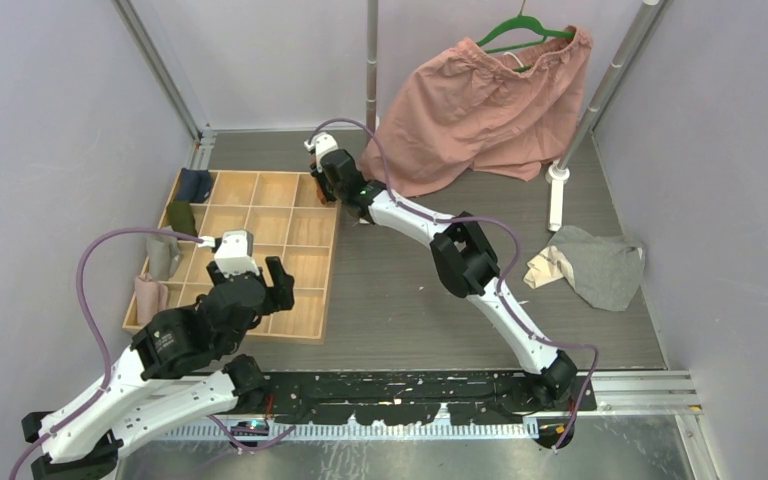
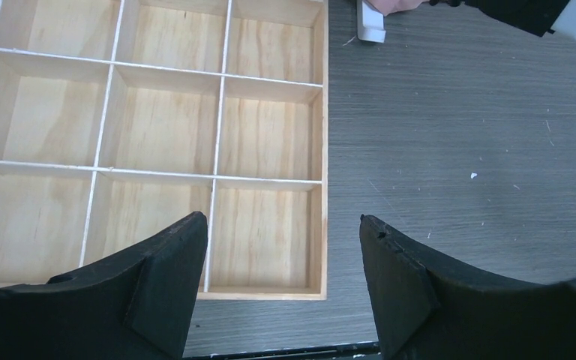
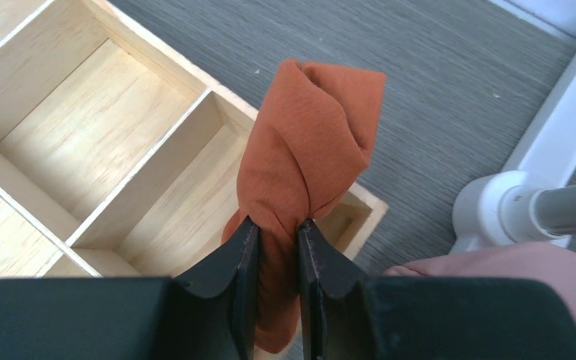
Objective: Roll the underwear
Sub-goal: Place the underwear in the storage box.
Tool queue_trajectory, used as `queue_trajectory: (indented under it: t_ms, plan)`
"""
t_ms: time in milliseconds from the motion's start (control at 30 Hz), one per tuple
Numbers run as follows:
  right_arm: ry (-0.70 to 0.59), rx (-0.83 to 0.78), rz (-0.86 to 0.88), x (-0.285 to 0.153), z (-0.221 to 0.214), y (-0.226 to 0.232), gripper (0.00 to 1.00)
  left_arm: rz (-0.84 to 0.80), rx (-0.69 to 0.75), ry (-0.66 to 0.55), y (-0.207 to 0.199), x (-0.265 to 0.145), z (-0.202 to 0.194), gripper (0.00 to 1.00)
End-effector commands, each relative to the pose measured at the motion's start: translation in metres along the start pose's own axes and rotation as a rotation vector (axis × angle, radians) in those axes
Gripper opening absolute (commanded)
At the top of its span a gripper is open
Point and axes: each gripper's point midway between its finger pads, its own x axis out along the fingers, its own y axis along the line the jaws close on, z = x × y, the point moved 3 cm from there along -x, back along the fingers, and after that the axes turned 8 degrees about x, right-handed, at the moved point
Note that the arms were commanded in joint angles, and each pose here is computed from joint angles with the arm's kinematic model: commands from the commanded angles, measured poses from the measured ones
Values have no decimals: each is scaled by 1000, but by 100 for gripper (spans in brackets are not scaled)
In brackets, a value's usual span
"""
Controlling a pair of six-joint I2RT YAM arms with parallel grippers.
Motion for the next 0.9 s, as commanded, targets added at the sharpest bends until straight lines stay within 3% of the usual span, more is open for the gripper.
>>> queue_trajectory:
  t_ms: [0, 233, 500, 867]
  plan:
    - [-5, -23, 52, 5, -1, 18, 1, 9, -1, -27, 0, 2, 6, 75]
    - [2, -5, 77, 15, -10, 28, 2, 9, -1, -27, 2, 1, 5, 75]
    - [7, 89, 129, 23, -16, 39, 16, 7, -4, -30, 2, 0, 5, 75]
    - [22, 139, 146, 23, -21, 38, 43, 10, -1, -22, 3, 1, 1, 76]
